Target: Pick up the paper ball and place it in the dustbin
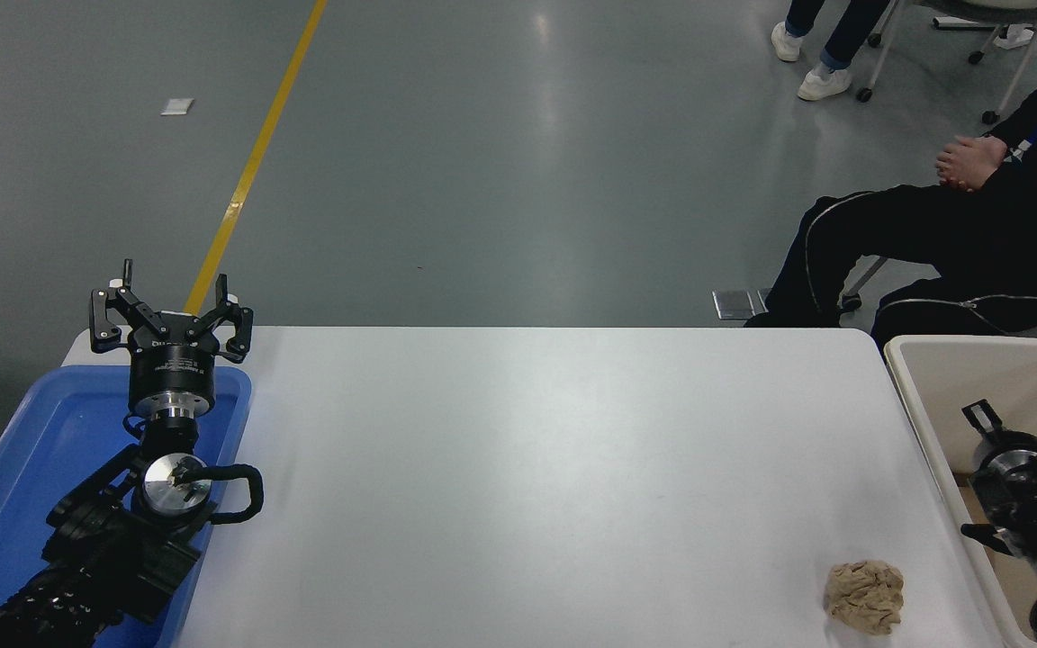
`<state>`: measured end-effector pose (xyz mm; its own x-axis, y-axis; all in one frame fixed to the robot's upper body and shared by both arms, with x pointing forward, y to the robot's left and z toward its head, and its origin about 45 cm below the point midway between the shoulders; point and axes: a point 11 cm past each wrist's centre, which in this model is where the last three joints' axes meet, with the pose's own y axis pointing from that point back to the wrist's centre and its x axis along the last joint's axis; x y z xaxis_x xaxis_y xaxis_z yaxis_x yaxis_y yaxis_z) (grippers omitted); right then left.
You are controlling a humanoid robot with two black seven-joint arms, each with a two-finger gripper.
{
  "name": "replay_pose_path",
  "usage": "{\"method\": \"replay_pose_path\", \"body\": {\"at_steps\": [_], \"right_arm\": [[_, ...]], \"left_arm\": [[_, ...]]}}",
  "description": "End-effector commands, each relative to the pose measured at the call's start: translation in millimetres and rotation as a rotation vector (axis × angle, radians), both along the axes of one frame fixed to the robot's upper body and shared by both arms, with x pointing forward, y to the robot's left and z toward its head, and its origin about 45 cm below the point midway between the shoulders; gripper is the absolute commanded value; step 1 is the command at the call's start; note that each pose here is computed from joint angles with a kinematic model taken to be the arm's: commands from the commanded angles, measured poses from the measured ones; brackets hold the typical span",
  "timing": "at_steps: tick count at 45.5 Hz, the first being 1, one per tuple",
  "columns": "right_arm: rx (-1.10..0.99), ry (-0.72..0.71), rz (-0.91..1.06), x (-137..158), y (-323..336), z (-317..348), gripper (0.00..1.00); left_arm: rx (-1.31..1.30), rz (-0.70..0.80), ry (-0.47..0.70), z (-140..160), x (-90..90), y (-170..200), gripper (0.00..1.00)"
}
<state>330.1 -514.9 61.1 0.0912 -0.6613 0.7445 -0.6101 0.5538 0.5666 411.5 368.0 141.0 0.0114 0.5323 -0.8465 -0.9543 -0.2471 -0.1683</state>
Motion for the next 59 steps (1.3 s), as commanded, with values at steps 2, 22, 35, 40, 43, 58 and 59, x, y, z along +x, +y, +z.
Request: {"method": "replay_pose_path", "body": {"at_steps": [2, 22, 35, 40, 43, 58, 59], "right_arm": [[-0.004, 0.000, -0.005, -1.7, -2.2, 0.1, 0.00], [-0.009, -0.001, -0.005, -1.3, -4.6, 2.2, 0.00], [-0.016, -0.012, 0.002, 4.1, -4.3, 7.3, 0.00], [-0.014, -0.022, 0.004, 8.6, -2.8, 10.3, 0.00], [-0.017, -0.032, 0.008, 14.5, -4.1, 16.7, 0.52], [0.015, -0.081, 0.031, 43.8, 5.5, 38.2, 0.91], [0.026, -0.081, 0.038, 46.5, 9.2, 38.0, 0.94]], "left_arm": [[0.001, 0.001, 0.000, -0.2, -0.3, 0.1, 0.99], [0.000, 0.002, -0.001, 0.5, 0.1, 0.8, 0.99], [0.001, 0.003, -0.002, 0.8, 0.1, 1.5, 0.99], [0.001, 0.003, -0.002, 0.8, 0.1, 1.5, 0.99], [0.001, 0.004, 0.000, 0.7, 0.1, 1.7, 0.99], [0.002, 0.007, 0.003, -0.7, -1.2, 3.1, 0.99], [0.002, 0.006, 0.002, -0.4, -1.0, 2.8, 0.99]]}}
